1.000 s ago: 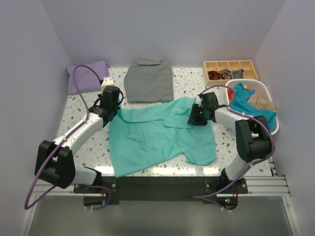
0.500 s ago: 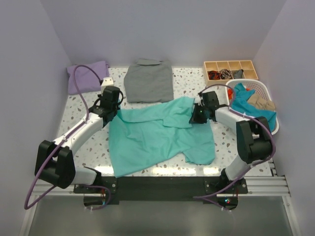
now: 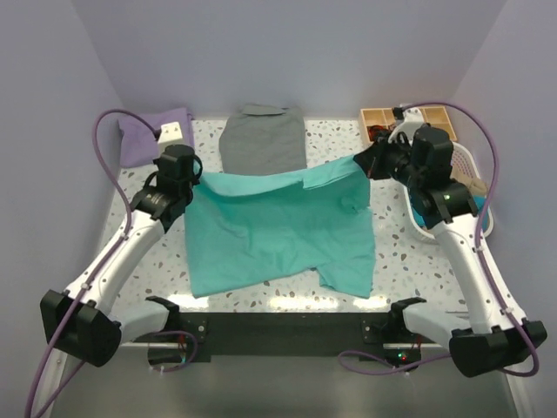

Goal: Fold and stack the t-shirts
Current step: Flatten the tshirt out

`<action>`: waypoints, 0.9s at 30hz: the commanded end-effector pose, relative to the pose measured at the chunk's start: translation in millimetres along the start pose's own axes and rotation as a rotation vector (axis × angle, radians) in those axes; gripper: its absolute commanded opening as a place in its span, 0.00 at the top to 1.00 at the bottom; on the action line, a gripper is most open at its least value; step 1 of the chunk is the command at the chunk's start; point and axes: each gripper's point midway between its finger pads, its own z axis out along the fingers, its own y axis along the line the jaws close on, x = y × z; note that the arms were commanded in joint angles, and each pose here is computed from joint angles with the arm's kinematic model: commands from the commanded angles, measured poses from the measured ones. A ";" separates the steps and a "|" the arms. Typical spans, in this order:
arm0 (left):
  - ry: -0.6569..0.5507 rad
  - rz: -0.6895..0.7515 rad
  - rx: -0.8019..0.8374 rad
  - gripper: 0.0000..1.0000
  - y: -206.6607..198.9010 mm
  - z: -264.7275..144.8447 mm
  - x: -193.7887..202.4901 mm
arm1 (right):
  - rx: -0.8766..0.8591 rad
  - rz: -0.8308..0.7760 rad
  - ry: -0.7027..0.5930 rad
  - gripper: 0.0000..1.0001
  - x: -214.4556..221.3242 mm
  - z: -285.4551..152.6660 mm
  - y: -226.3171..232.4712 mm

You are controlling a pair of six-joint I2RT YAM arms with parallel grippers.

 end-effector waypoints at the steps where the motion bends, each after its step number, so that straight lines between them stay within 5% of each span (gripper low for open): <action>1: -0.072 -0.011 -0.043 1.00 19.1 -24.7 -36.7 | 0.002 -0.047 -0.008 1.00 -11.1 -35.0 8.6; 15: -0.379 -0.214 0.237 1.00 68.5 -193.4 -143.7 | -0.065 -0.162 -0.370 1.00 -91.8 -219.8 72.8; 23: -0.402 -0.235 0.466 1.00 68.2 -267.0 -163.1 | -0.204 -0.212 -0.542 1.00 -115.3 -303.6 117.2; 27: -0.445 -0.283 0.467 1.00 84.0 -291.2 -175.1 | -0.199 -0.214 -0.579 1.00 -130.7 -311.5 121.3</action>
